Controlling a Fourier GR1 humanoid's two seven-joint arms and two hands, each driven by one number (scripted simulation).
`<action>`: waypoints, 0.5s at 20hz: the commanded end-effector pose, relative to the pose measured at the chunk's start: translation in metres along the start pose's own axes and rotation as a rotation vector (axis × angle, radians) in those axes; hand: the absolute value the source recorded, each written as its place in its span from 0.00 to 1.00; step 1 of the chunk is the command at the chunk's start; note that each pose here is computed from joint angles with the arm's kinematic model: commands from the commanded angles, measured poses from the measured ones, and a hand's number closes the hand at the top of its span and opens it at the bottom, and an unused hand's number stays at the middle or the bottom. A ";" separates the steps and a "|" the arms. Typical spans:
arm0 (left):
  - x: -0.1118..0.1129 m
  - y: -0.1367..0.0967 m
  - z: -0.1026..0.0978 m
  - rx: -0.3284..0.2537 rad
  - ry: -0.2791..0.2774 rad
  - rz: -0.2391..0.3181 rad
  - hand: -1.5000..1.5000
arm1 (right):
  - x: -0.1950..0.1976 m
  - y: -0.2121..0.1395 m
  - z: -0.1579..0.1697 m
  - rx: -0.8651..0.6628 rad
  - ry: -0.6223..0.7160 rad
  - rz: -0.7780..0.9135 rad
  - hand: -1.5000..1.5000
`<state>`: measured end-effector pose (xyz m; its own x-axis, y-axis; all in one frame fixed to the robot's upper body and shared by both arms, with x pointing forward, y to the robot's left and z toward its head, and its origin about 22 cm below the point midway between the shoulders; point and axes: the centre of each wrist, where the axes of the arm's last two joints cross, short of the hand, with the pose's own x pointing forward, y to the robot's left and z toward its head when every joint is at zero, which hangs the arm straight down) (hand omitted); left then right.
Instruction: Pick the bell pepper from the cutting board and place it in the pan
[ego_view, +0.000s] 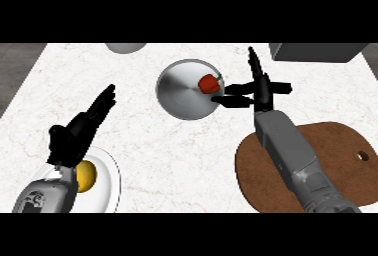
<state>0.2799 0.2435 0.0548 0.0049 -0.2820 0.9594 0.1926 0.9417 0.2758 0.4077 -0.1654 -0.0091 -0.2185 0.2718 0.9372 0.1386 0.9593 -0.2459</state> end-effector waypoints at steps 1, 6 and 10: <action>0.001 0.009 -0.008 0.000 0.020 0.004 0.50 | -0.029 -0.003 0.026 0.025 -0.069 -0.042 0.00; -0.010 -0.006 0.001 0.030 0.016 -0.011 0.50 | -0.040 -0.011 0.037 0.024 -0.060 -0.080 0.00; 0.017 0.009 0.003 0.033 0.020 0.000 0.50 | -0.046 0.004 0.061 0.055 -0.073 -0.082 0.00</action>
<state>0.2773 0.2471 0.0536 0.0271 -0.2854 0.9580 0.1699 0.9457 0.2770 0.3706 -0.1737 -0.0608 -0.2794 0.2095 0.9371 0.0812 0.9776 -0.1943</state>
